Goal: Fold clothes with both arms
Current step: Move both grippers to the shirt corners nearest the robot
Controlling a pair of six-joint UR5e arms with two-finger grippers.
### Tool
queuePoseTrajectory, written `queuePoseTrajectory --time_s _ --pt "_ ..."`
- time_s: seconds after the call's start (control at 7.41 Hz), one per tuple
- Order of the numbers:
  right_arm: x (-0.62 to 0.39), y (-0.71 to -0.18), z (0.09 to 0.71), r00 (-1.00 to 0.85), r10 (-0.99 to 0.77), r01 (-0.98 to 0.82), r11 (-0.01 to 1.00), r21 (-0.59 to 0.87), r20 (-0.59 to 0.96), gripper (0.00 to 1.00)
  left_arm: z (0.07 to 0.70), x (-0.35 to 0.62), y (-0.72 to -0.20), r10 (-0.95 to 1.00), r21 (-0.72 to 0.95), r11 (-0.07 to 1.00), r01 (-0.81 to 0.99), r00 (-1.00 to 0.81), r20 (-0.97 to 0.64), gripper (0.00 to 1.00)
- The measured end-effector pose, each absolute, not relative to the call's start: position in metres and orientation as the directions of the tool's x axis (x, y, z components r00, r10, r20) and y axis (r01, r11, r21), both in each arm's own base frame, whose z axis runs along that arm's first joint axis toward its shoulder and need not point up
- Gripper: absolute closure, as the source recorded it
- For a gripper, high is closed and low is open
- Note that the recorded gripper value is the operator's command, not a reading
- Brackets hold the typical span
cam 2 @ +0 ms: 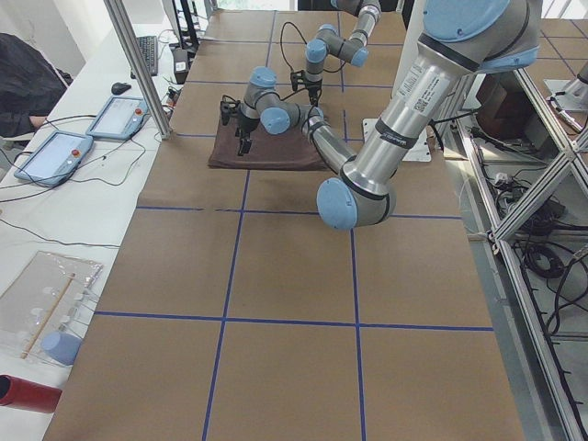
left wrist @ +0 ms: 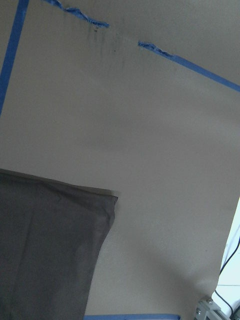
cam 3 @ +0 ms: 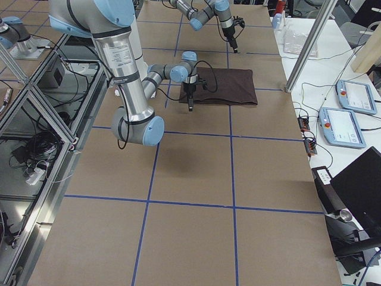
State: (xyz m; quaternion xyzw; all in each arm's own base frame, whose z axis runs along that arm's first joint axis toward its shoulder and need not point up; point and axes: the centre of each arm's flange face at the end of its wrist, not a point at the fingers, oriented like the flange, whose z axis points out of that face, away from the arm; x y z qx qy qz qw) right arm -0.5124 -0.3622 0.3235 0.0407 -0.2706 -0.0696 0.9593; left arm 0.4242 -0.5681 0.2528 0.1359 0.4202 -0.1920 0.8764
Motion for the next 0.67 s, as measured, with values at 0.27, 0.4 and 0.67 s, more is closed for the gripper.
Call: queuePoseTrajectory --time_s 0.27,0.4,0.67 --pt "-0.497 -0.375 0.300 0.819 -0.171 0.103 0.983 0.152 0.548 0.00 0.252 0.426 -0.566 -0.220 0.072 0.893 0.444 0.571 -0.791 0.00" --pt "-0.492 -0.380 0.283 0.798 -0.173 0.086 0.981 0.175 0.578 0.00 0.256 0.431 -0.553 -0.233 0.036 0.903 0.428 0.557 -0.797 0.00" --pt "-0.477 -0.382 0.251 0.737 -0.183 0.048 0.975 0.219 0.651 0.00 0.267 0.446 -0.470 -0.308 -0.114 0.916 0.386 0.490 -0.816 0.00"
